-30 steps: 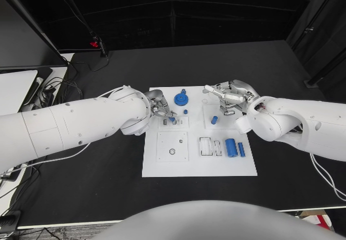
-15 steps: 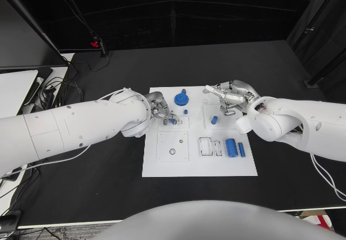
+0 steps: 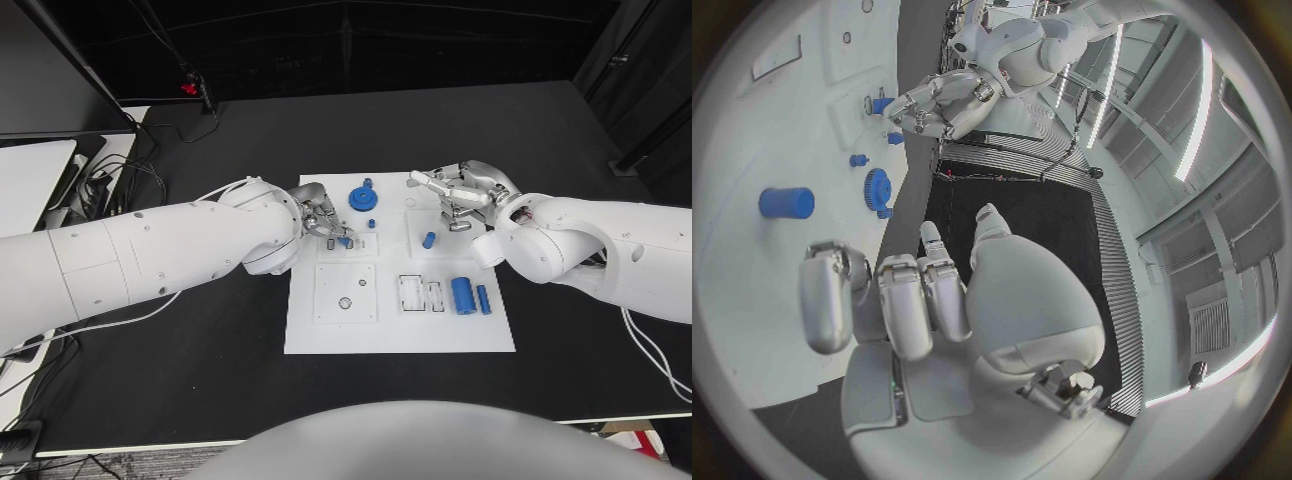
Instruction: Assemble the parts on the task board
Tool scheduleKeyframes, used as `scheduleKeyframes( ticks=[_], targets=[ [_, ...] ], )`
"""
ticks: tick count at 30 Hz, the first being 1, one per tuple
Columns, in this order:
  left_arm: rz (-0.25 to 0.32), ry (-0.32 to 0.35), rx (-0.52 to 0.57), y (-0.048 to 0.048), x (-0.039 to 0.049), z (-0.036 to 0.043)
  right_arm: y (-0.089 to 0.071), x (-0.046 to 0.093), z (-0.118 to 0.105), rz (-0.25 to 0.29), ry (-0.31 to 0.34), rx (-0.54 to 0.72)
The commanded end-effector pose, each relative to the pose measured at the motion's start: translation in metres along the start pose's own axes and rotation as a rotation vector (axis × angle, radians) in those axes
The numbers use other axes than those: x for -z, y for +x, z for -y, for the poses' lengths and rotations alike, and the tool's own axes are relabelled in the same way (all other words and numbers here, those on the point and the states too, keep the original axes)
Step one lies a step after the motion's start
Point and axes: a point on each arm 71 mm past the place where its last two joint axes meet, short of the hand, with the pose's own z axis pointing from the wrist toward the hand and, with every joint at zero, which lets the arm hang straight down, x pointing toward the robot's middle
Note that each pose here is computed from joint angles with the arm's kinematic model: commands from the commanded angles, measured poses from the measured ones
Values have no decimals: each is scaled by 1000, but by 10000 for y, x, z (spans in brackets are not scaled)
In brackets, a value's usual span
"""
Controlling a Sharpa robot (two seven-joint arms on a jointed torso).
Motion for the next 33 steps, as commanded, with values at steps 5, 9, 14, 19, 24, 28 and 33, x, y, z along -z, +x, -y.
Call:
scheduleKeyframes(
  ticks=[5, 9, 14, 19, 24, 28, 33],
  targets=[
    [-1, 10, -8, 3, 1, 10, 7, 2, -15, -5, -11, -3],
    [-12, 9, -13, 14, -2, 11, 8, 3, -16, -6, -11, -3],
    [-27, 8, -21, 32, -7, 19, 8, 4, -15, -5, -11, -3],
    [-34, 7, -25, 43, -11, 26, 10, 2, -15, -6, -11, -4],
    [-35, 5, -25, 43, -17, 26, 11, 2, -15, -6, -11, -4],
    [-38, 5, -27, 46, -22, 28, 13, 0, -16, -7, -11, -4],
    [-38, 4, -28, 49, -31, 35, 17, -2, -17, -8, -11, -4]
  ],
)
